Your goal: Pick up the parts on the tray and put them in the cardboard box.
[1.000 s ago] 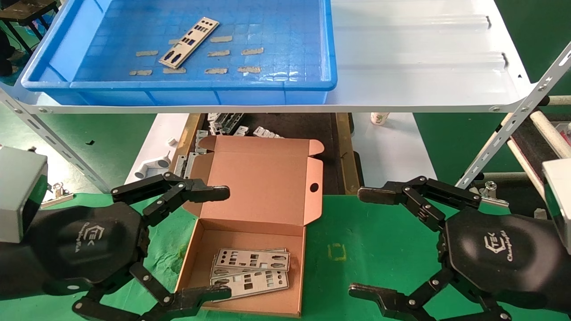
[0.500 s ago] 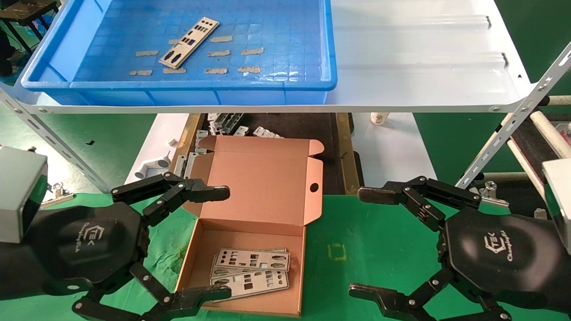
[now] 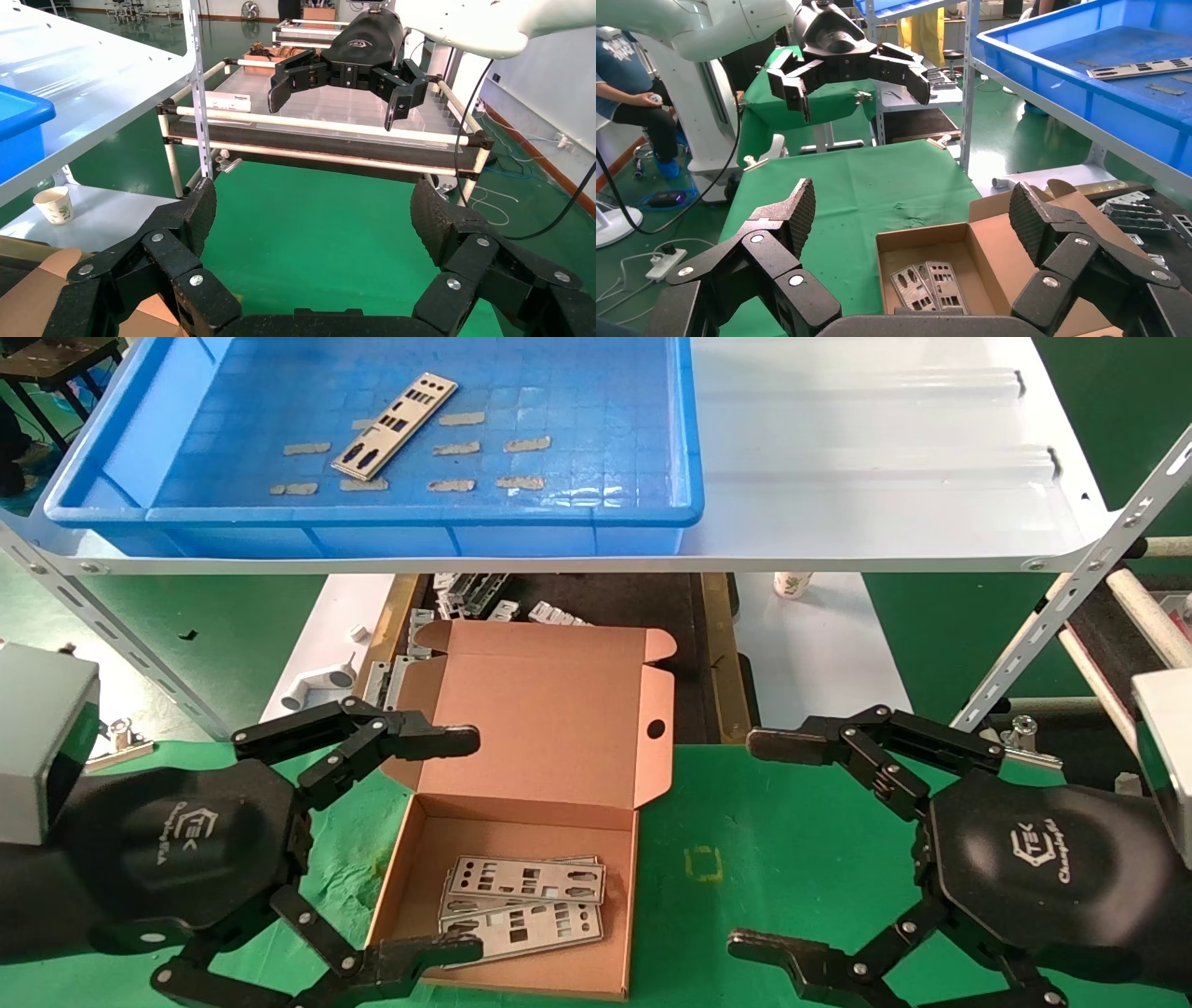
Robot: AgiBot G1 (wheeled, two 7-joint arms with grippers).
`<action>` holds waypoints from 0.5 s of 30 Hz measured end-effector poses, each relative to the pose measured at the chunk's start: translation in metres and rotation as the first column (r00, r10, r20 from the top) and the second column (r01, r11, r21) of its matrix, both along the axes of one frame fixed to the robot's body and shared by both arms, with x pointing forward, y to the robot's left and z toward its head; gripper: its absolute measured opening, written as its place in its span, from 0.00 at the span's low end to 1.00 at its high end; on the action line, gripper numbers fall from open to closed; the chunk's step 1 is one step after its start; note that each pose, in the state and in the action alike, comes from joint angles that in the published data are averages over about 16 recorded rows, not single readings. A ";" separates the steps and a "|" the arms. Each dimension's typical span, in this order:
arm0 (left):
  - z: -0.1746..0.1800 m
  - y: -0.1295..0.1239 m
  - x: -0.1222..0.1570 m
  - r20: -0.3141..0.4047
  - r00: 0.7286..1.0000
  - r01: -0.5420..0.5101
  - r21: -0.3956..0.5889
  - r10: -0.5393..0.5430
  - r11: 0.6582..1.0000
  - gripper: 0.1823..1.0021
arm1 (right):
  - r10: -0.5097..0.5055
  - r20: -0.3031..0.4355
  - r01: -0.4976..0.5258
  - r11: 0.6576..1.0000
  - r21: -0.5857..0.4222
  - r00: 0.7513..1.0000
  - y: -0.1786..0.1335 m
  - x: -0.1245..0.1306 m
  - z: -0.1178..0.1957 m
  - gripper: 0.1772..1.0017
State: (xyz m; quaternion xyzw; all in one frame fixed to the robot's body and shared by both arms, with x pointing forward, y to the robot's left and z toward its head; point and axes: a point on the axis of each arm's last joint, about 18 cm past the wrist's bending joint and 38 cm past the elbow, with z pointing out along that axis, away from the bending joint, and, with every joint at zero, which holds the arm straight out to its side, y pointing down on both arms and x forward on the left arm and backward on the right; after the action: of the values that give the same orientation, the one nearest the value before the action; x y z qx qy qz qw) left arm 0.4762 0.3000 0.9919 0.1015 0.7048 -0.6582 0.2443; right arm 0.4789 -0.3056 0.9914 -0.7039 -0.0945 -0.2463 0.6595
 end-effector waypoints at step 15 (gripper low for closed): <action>0.000 0.000 0.000 0.000 1.000 0.000 0.000 0.000 1.000 1.00 | 0.000 0.000 0.000 1.000 0.000 1.000 0.000 0.000 0.000 1.00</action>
State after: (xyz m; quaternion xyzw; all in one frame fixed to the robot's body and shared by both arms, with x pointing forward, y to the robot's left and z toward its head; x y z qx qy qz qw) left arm 0.4762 0.3000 0.9919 0.1015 0.7048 -0.6583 0.2443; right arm 0.4789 -0.3056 0.9914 -0.7039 -0.0945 -0.2463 0.6595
